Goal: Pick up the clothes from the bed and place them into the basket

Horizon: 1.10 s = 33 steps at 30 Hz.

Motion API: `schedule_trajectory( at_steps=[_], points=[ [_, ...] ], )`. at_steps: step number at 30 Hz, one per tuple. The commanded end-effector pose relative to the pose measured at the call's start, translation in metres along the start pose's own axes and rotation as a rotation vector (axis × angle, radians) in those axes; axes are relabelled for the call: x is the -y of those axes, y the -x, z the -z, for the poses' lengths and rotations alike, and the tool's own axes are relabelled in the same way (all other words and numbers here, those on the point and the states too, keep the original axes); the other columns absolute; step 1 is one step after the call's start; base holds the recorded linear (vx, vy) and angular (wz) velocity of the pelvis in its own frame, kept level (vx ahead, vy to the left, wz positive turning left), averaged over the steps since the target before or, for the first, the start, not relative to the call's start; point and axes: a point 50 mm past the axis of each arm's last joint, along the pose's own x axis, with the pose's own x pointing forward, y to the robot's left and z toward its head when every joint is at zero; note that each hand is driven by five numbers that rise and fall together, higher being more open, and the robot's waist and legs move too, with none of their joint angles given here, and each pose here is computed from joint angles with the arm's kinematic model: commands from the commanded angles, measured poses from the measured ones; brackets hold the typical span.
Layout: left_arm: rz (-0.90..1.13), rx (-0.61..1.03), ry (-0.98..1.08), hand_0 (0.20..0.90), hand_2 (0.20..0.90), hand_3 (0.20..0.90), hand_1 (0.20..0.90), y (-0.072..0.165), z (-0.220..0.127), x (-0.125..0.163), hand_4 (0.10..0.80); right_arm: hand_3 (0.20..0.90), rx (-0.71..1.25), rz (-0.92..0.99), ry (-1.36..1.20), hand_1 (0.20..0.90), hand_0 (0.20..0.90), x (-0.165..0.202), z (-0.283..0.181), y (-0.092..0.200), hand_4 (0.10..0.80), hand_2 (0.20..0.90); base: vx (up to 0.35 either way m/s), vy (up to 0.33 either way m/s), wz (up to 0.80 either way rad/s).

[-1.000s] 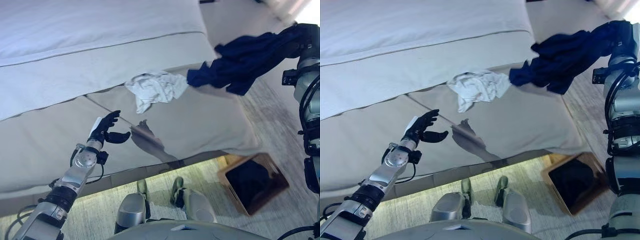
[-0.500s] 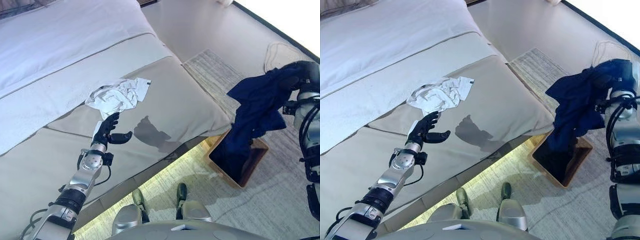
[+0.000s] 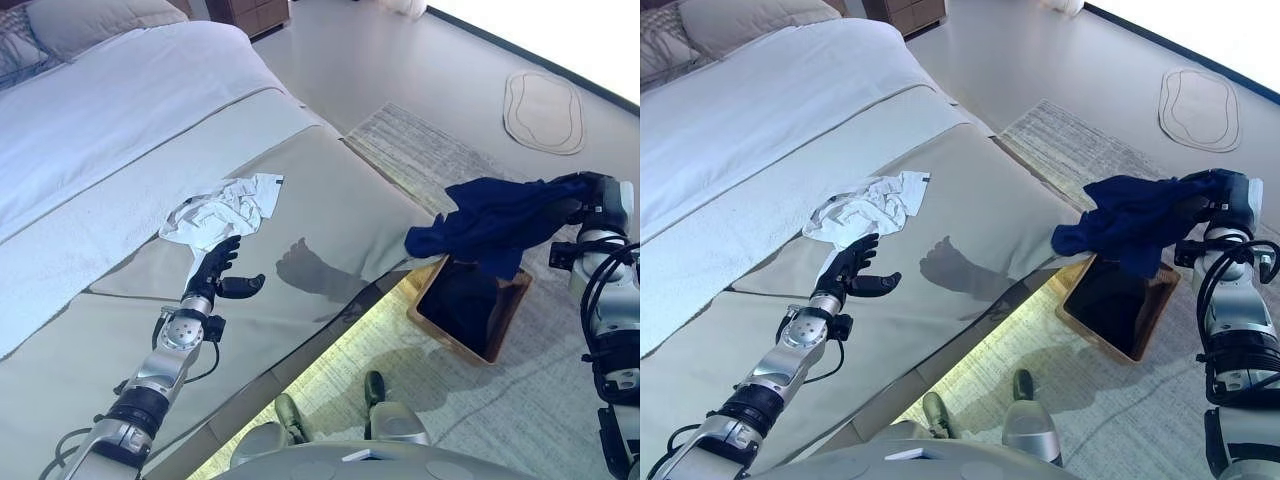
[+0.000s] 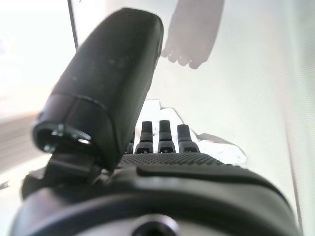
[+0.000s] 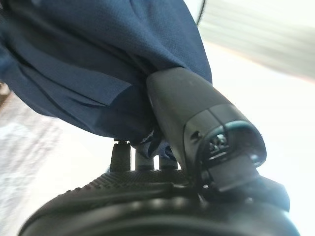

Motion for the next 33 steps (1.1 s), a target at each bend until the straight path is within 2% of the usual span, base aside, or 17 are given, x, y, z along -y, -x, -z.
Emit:
schedule_trajectory(
  at_steps=[1,6,15,29,30,31,33],
  points=[
    [0.035,0.082,0.016,0.900,0.900,0.900,0.900,-0.003,-0.012,0.003,0.800,0.200,0.174,0.078,0.019,0.300,0.300,0.022,-0.049,-0.015,0.100,0.300,0.014,-0.120,-0.10],
    [0.097,0.060,0.022,0.900,0.900,0.900,0.900,0.002,-0.002,0.012,0.800,0.200,0.100,0.130,0.028,0.300,0.300,0.034,-0.033,-0.018,0.100,0.300,0.012,-0.109,-0.11],
    [0.130,0.109,0.038,0.900,0.900,0.900,0.900,-0.006,-0.019,0.027,0.800,0.200,0.109,0.200,0.013,0.300,0.300,0.048,-0.036,-0.021,0.100,0.300,-0.040,-0.050,-0.07],
    [0.140,0.139,0.050,0.900,0.900,0.900,0.900,-0.008,-0.030,0.032,0.800,0.200,0.062,0.275,0.025,0.300,0.300,0.077,-0.031,-0.023,0.100,0.300,-0.037,-0.026,-0.02],
    [0.141,0.142,0.053,0.900,0.900,0.900,0.900,-0.008,-0.031,0.032,0.800,0.219,0.049,0.266,0.034,0.316,0.316,0.078,-0.030,-0.023,0.119,0.316,-0.056,-0.009,-0.02],
    [0.144,0.145,0.055,0.900,0.900,0.900,0.900,-0.008,-0.031,0.033,0.800,0.900,0.031,0.274,0.047,0.900,0.900,0.078,-0.027,-0.023,0.800,0.900,0.000,0.000,0.00],
    [0.151,0.149,0.058,0.900,0.900,0.900,0.900,-0.008,-0.032,0.035,0.800,0.900,0.016,0.268,0.080,0.900,0.900,0.079,-0.021,-0.024,0.800,0.900,0.000,0.000,0.00]
  ],
)
